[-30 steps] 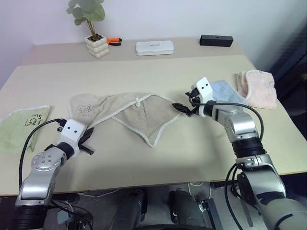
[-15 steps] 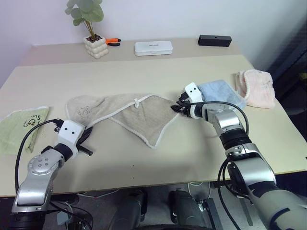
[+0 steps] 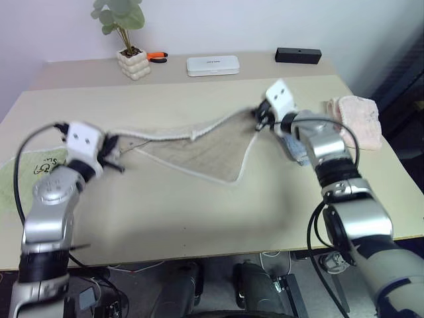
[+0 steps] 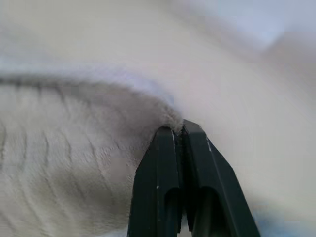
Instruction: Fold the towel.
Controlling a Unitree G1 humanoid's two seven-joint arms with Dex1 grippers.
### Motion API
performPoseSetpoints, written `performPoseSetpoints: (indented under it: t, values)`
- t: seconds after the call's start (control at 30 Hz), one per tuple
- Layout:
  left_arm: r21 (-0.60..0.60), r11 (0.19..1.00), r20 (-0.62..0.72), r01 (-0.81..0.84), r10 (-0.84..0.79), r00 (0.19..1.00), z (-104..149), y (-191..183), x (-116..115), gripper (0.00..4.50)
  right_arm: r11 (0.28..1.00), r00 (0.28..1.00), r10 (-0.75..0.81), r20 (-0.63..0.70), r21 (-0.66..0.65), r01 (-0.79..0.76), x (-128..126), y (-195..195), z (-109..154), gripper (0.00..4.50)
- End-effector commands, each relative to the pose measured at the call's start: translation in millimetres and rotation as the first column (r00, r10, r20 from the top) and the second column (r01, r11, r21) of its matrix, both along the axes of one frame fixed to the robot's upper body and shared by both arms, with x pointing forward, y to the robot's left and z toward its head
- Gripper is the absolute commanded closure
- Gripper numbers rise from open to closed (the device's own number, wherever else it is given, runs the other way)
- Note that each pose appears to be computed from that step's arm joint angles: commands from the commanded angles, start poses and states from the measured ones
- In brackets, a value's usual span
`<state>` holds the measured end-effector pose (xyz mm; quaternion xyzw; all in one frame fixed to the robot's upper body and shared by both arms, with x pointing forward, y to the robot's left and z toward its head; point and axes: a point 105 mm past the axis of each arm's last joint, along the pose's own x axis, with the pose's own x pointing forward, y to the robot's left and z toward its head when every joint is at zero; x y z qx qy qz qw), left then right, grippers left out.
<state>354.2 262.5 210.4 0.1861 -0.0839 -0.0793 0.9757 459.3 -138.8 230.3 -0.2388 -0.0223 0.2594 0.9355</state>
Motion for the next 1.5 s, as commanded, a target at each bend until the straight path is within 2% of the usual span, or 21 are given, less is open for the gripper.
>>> performPoseSetpoints:
  t: [0.03, 0.07, 0.13, 0.23, 0.37, 0.47, 0.57, 0.63, 0.73, 0.9, 1.03, 1.1, 1.2, 1.5]
  values:
    - [-0.023, 0.993, 0.206, -0.119, 0.121, 0.971, 65.7, 33.7, 2.2, 4.50, 0.999, 0.977, 0.004, 0.214, 0.042, -0.014, -2.8, -5.2, 67.2, 4.44]
    - [-0.034, 0.991, 0.245, -0.126, 0.130, 0.961, 80.8, 39.6, 0.3, 4.50, 0.998, 0.966, 0.019, 0.257, 0.046, -0.032, -6.4, -5.8, 81.7, 4.44]
    - [-0.033, 0.993, 0.269, -0.118, 0.122, 0.955, 93.6, 46.4, -6.0, 4.50, 0.997, 0.950, 0.063, 0.307, 0.032, -0.076, -14.4, -5.6, 96.6, 4.44]
    - [0.011, 0.996, 0.240, -0.084, 0.079, 0.968, 87.5, 49.2, -20.9, 4.50, 0.984, 0.930, 0.172, 0.326, -0.010, -0.179, -31.2, -1.1, 97.9, 4.44]
    - [0.020, 1.000, 0.097, -0.016, 0.014, 0.995, 46.9, 48.9, -55.3, 4.50, 0.920, 0.900, 0.392, 0.188, -0.101, -0.379, -69.2, 5.3, 59.4, 4.44]
    - [0.008, 1.000, -0.045, 0.025, -0.025, 0.999, 11.2, 44.5, -82.5, 4.50, 0.886, 0.889, 0.456, 0.044, -0.115, -0.449, -90.6, 3.6, 23.6, 4.44]
    - [-0.066, 0.996, -0.198, 0.054, -0.066, 0.978, -21.1, 39.0, -111.2, 4.50, 0.848, 0.855, 0.507, -0.109, -0.112, -0.517, -115.0, -1.4, -9.4, 4.44]
    - [-0.099, 0.993, -0.245, 0.057, -0.080, 0.966, -28.8, 36.6, -119.9, 4.50, 0.839, 0.842, 0.517, -0.153, -0.107, -0.534, -123.2, -3.7, -16.8, 4.44]
    - [-0.112, 0.988, -0.397, 0.102, -0.138, 0.907, -54.0, 26.5, -150.4, 4.50, 0.786, 0.769, 0.546, -0.333, -0.116, -0.608, -153.0, -20.7, -41.6, 4.44]
    - [-0.114, 0.987, -0.512, 0.110, -0.153, 0.845, -71.1, 29.4, -167.2, 4.50, 0.746, 0.710, 0.555, -0.434, -0.119, -0.655, -171.4, -29.9, -54.6, 4.44]
    - [-0.077, 0.991, -0.508, 0.111, -0.135, 0.851, -72.3, 35.2, -157.8, 4.50, 0.783, 0.772, 0.523, -0.362, -0.153, -0.603, -152.6, -27.7, -51.2, 4.44]
    - [-0.050, 0.995, -0.464, 0.087, -0.100, 0.880, -70.0, 44.3, -135.9, 4.50, 0.828, 0.832, 0.473, -0.289, -0.176, -0.532, -126.9, -26.2, -49.3, 4.44]
    - [-0.015, 0.998, -0.430, 0.061, -0.061, 0.901, -71.8, 54.8, -107.8, 4.50, 0.863, 0.883, 0.407, -0.233, -0.217, -0.456, -96.0, -23.5, -54.8, 4.44]
    - [0.020, 0.996, -0.427, 0.082, -0.066, 0.902, -89.7, 58.6, -64.8, 4.50, 0.904, 0.922, 0.331, -0.202, -0.213, -0.371, -54.2, -12.9, -76.5, 4.44]
